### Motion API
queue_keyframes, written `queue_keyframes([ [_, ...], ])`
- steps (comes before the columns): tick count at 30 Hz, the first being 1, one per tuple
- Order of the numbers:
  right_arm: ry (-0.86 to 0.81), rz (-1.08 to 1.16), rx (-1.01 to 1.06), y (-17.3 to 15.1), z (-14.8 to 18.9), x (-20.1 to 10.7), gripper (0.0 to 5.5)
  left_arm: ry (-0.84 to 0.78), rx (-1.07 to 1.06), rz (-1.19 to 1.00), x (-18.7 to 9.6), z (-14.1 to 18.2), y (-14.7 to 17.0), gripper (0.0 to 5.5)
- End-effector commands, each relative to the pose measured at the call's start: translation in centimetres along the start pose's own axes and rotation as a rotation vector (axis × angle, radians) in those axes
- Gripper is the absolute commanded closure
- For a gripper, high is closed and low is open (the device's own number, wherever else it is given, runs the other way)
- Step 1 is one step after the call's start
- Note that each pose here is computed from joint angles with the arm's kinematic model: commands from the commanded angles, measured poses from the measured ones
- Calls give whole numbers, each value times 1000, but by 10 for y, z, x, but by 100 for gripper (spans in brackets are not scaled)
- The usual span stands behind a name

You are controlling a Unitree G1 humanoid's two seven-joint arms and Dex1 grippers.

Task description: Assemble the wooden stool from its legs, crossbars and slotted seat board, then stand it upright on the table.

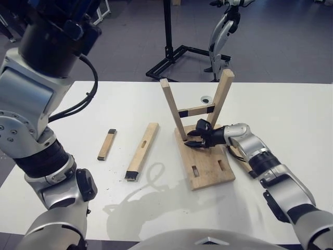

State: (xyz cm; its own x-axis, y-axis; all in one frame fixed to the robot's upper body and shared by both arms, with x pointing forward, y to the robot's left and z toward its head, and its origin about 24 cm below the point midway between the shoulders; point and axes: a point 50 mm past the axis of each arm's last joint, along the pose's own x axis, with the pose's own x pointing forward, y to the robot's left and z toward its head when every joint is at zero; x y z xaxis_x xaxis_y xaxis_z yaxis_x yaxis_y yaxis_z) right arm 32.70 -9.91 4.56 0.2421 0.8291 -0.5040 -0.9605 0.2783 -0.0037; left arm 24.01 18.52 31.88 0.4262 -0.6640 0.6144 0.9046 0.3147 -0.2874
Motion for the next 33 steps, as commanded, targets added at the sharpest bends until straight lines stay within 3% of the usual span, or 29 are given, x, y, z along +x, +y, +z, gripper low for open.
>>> queue_keyframes([
  [1, -99, -101, 146, -19, 8, -26, 315, 15, -33, 64, -8, -6, 10, 254],
  [4, -337, -203, 198, -27, 47, -67, 315, 62, -78, 143, -14, -29, 20, 254],
  [8, -526, -122, 218, 10, 90, -114, 315, 82, -157, 206, -31, -61, 26, 254],
  [14, -320, -88, 222, 51, 62, -136, 315, 110, -160, 275, -43, -71, 30, 254],
  [22, 113, -105, 322, 88, -23, -147, 315, 266, -102, 503, -80, -88, 51, 254],
  [28, 171, -114, 273, 85, -45, -136, 315, 312, -46, 632, -99, -94, 67, 254],
  [33, 170, -133, 184, 69, -42, -122, 315, 317, -21, 723, -112, -99, 78, 254],
])
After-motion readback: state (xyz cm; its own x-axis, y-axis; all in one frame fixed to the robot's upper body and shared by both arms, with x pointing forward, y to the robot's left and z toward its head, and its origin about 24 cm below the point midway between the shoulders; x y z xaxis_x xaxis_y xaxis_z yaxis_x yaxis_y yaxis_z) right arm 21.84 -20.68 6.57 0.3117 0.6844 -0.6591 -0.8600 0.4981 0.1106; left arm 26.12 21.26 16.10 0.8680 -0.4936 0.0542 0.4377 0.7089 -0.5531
